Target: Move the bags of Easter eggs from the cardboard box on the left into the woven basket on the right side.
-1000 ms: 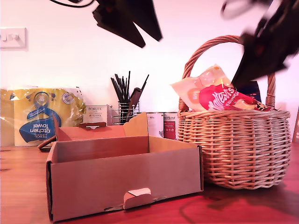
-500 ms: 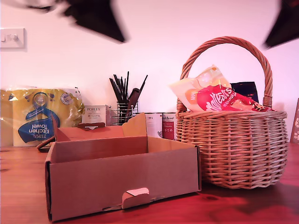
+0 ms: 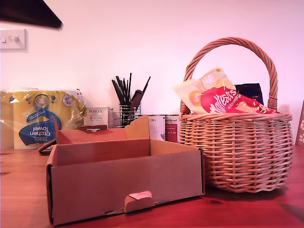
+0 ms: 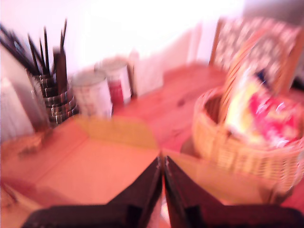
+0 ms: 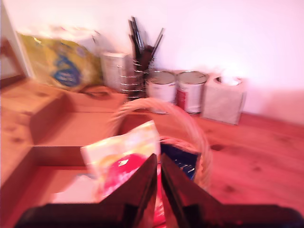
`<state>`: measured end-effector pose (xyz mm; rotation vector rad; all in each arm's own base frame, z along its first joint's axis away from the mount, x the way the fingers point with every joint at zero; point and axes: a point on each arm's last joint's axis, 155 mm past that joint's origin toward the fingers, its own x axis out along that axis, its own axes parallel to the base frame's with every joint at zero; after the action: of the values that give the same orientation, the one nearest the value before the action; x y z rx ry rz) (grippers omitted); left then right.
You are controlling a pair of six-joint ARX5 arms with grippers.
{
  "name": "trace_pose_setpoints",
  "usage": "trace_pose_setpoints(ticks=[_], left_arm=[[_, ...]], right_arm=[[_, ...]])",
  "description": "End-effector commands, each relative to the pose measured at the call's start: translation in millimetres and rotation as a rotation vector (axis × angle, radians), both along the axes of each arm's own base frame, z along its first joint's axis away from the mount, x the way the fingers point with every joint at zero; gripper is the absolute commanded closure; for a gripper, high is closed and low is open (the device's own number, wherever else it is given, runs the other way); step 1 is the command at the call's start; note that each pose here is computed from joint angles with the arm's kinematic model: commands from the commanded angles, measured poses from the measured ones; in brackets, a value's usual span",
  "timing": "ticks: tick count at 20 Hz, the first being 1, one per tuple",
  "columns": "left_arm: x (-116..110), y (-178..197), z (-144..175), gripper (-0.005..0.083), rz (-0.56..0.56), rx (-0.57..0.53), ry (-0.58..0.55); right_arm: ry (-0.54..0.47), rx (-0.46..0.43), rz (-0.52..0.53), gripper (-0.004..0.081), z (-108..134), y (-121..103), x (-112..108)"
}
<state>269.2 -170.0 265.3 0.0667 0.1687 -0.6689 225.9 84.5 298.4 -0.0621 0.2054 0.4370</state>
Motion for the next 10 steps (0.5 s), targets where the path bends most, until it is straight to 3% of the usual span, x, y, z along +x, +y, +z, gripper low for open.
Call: trace_pose_setpoints(ticks=[1, 4, 10], left_arm=[[-9, 0, 11, 0.0793, -0.009, -0.034, -0.025], [-14, 2, 16, 0.0793, -0.011, -0.042, -0.036], [-14, 2, -12, 0.0793, -0.008, 0.001, 0.064]], right_arm=[[0.045, -0.003, 0.006, 0.0783, -17, 0, -6], [0.037, -0.014, 0.01, 0.0783, -16, 0, -10], [0.121, -0.017, 0.006, 0.0783, -35, -1, -13]])
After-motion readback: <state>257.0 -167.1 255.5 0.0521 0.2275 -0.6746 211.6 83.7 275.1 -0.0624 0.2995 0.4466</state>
